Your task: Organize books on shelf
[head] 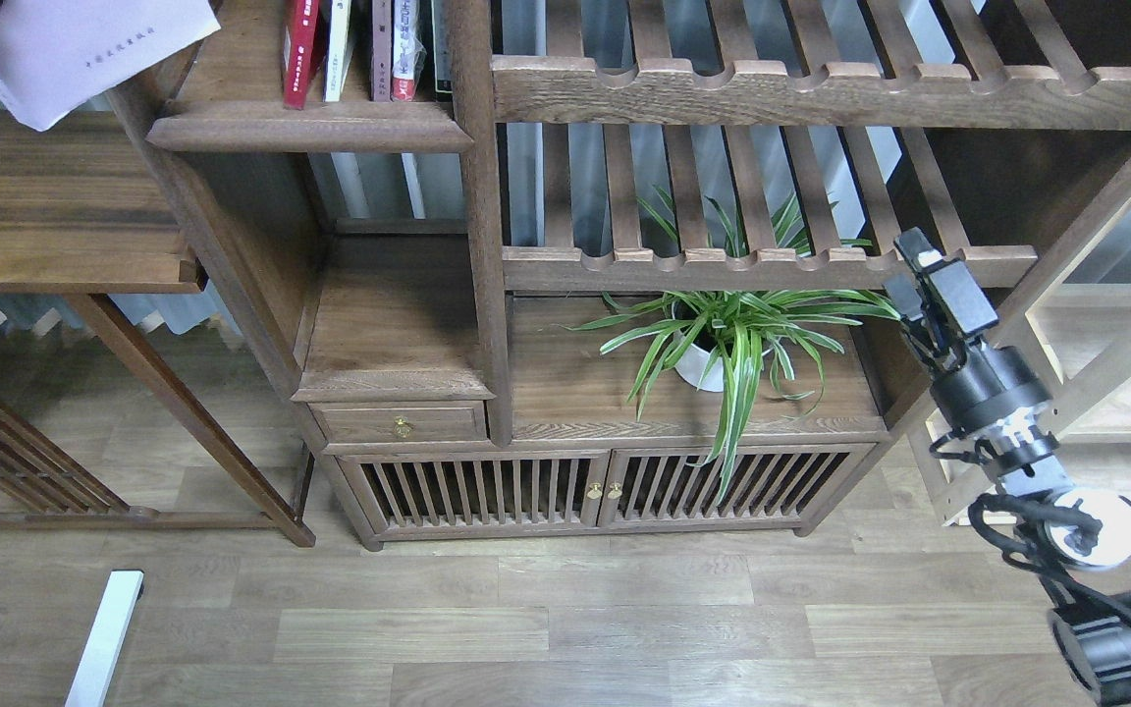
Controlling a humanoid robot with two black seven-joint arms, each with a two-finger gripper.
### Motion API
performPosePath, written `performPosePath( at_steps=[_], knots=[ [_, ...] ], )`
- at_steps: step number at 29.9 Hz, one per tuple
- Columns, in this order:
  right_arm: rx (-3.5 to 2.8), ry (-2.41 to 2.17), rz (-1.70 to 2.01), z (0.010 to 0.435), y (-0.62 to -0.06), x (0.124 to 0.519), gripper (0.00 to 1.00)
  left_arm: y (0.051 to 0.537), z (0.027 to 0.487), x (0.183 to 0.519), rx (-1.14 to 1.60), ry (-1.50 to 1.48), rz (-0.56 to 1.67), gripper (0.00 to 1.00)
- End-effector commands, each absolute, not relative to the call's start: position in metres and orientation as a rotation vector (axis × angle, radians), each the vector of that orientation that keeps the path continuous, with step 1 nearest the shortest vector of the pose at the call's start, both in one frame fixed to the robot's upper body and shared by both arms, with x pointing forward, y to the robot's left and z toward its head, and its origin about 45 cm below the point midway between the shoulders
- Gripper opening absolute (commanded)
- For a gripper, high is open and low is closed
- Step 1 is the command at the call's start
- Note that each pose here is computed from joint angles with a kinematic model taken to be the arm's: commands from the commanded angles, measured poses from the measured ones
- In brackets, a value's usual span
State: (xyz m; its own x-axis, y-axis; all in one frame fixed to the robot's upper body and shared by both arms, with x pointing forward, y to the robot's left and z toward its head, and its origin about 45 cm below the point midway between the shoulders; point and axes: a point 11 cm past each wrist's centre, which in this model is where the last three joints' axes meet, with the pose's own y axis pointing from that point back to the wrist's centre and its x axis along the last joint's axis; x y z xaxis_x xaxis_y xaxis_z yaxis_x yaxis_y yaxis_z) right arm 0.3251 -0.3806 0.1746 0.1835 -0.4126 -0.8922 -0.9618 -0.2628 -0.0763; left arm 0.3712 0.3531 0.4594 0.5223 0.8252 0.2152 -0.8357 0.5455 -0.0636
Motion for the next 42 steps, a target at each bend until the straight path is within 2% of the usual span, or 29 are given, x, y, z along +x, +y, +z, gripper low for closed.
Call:
performPosePath(
  at_steps=[1, 16, 24, 35, 42],
  knots=[
    [-1.782, 1.332, 1.051, 0.167, -0.388, 0.316, 0.99, 0.348, 0.457, 0.376, 0.056, -0.228, 1.01, 0.0],
    [-1.794, 1.329, 1.039, 0.173, -0.389, 0.318, 0.99, 0.312, 0.457, 0.41, 0.068, -0.21, 1.167, 0.01],
    [-1.79, 1.326, 1.019, 0.178, -0.393, 0.321, 0.99, 0.292, 0.446, 0.43, 0.011, -0.136, 1.342, 0.04],
    [-1.757, 1.322, 1.015, 0.182, -0.4, 0.321, 0.98, 0.274, 0.435, 0.452, -0.033, -0.081, 1.413, 0.03],
    [-1.751, 1.315, 1.017, 0.183, -0.4, 0.322, 0.97, 0.277, 0.434, 0.463, -0.025, -0.095, 1.441, 0.07]
  ],
)
